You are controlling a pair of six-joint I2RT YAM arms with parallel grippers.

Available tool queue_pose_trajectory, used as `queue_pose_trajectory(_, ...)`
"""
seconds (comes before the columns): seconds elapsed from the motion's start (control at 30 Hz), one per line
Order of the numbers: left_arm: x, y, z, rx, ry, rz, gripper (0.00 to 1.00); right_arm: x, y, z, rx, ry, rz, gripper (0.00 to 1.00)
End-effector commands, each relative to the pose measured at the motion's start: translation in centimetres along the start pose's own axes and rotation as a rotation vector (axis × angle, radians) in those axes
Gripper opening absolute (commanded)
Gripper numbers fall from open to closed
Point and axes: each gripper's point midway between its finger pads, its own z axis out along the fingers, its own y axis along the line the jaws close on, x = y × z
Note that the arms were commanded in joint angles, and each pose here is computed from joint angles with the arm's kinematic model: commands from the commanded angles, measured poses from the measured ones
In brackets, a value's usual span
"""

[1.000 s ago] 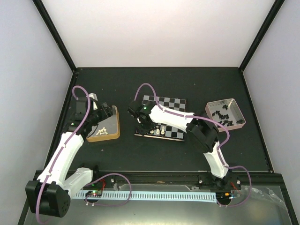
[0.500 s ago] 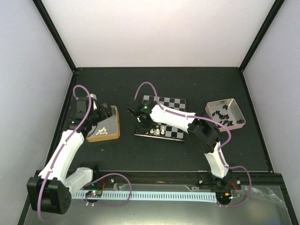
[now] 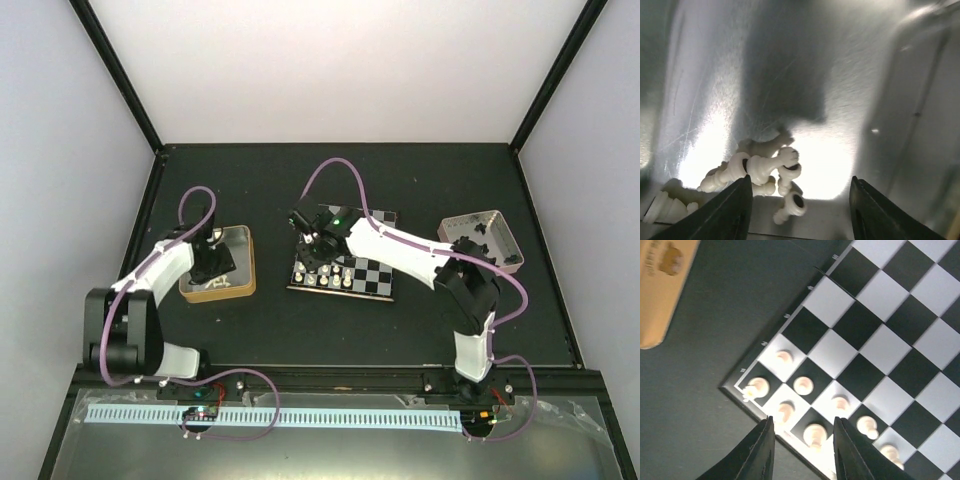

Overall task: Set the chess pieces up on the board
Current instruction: Pick up the chess piece from the storage box.

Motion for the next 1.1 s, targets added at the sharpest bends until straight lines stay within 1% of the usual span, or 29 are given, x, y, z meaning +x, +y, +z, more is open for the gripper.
queue_pose_trajectory(0.0, 0.3, 1.0, 1.2, -0.053, 0.104, 0.009, 0.53, -1.7, -2.0, -1.2, 0.006, -0.093, 0.058, 0.34)
queue_pose_trajectory(0.17, 0.7, 0.6, 2.5, -0.032, 0.185, 0.000, 0.46, -2.2, -3.6, -1.4, 0.010, -0.120, 0.086, 0.33)
queue_pose_trajectory(0.27, 1.0, 0.8, 3.2, -0.043, 0.227, -0.007, 0.35, -2.3, -3.9, -1.3, 0.014, -0.123, 0.087, 0.32)
queue_pose_trajectory(0.37, 0.9, 1.0, 3.6, -0.060, 0.234, -0.013, 0.33, -2.3, -4.1, -1.1, 0.017, -0.124, 0.088, 0.31)
queue_pose_trajectory(0.47, -0.3, 0.8, 3.6, -0.065, 0.190, -0.010, 0.33, -2.4, -4.2, -1.1, 0.018, -0.127, 0.089, 0.31)
queue_pose_trajectory(0.53, -1.4, 0.4, 3.4, -0.052, 0.149, -0.013, 0.34, -2.4, -4.3, -1.1, 0.020, -0.128, 0.092, 0.31)
queue_pose_trajectory(0.73, -4.5, -1.9, 1.7, 0.048, 0.023, -0.024, 0.41, -2.5, -4.8, -1.1, 0.025, -0.131, 0.106, 0.31)
queue_pose_trajectory(0.83, -5.7, -2.1, 1.4, 0.057, -0.029, -0.036, 0.47, -2.5, -4.9, -1.0, 0.022, -0.130, 0.112, 0.31)
queue_pose_trajectory(0.93, -6.7, -2.2, 1.9, 0.048, -0.034, -0.061, 0.50, -2.5, -4.8, -0.9, 0.019, -0.128, 0.115, 0.31)
queue_pose_trajectory(1.07, -7.8, -3.6, 2.7, 0.107, -0.034, -0.104, 0.54, -2.4, -4.8, -0.6, 0.013, -0.122, 0.114, 0.31)
